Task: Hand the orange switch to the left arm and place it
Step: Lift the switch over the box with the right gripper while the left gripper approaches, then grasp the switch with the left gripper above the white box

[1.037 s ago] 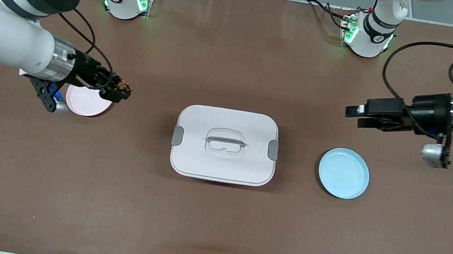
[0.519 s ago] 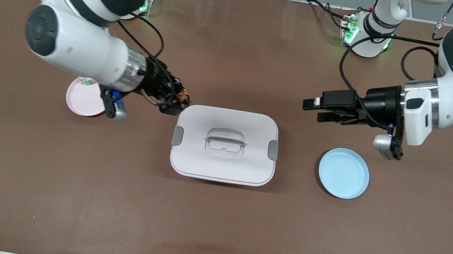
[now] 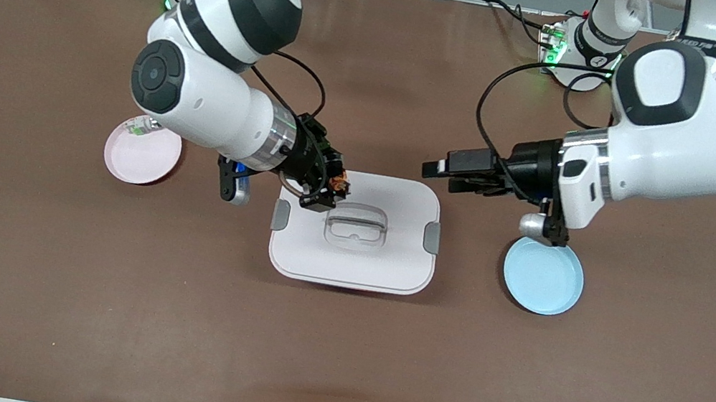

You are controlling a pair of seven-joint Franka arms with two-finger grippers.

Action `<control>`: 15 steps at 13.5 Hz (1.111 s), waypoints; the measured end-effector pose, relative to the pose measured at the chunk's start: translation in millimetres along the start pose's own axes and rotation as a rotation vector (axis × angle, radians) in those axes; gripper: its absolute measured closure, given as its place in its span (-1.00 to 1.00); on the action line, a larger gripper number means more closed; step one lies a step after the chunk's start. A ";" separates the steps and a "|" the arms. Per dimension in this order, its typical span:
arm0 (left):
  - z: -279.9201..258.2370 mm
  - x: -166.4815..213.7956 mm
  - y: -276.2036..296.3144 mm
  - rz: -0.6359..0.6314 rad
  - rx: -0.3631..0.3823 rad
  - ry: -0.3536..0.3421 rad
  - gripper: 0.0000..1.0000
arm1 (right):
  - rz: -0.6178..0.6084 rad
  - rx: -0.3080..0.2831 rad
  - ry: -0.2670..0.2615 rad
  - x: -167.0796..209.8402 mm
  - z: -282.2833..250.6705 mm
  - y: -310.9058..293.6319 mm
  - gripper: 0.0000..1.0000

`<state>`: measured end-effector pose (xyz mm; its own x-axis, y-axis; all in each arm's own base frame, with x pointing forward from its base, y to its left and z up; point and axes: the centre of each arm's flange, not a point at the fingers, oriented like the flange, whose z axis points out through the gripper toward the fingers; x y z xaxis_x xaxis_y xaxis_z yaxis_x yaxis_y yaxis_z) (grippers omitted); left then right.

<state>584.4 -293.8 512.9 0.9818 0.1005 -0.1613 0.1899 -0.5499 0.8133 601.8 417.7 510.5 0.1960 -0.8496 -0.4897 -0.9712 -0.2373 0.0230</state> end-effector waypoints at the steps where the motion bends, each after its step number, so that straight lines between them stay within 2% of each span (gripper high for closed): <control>1: 12.9 2.4 -6.1 -0.011 0.008 0.001 -1.00 | 0.021 0.002 -0.002 -7.4 3.0 0.0 -0.45; 4: 49.1 8.3 -21.2 -0.031 0.029 0.016 -1.00 | 0.088 0.042 -0.019 -23.5 13.3 -4.5 -0.45; 8: 78.5 -0.5 -19.1 -0.022 0.042 0.018 -1.00 | 0.110 0.061 -0.031 -43.1 30.5 -1.9 -0.45; 15: 87.3 -2.5 -20.6 -0.018 0.049 0.017 -1.00 | 0.136 0.069 -0.029 -42.4 52.1 -7.8 -0.45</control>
<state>577.4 -355.1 447.7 0.9782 0.1245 -0.1664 0.2078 -0.5881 0.7816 594.0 480.2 485.7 0.0591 -0.8576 -0.5110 -0.9957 -0.0873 0.0313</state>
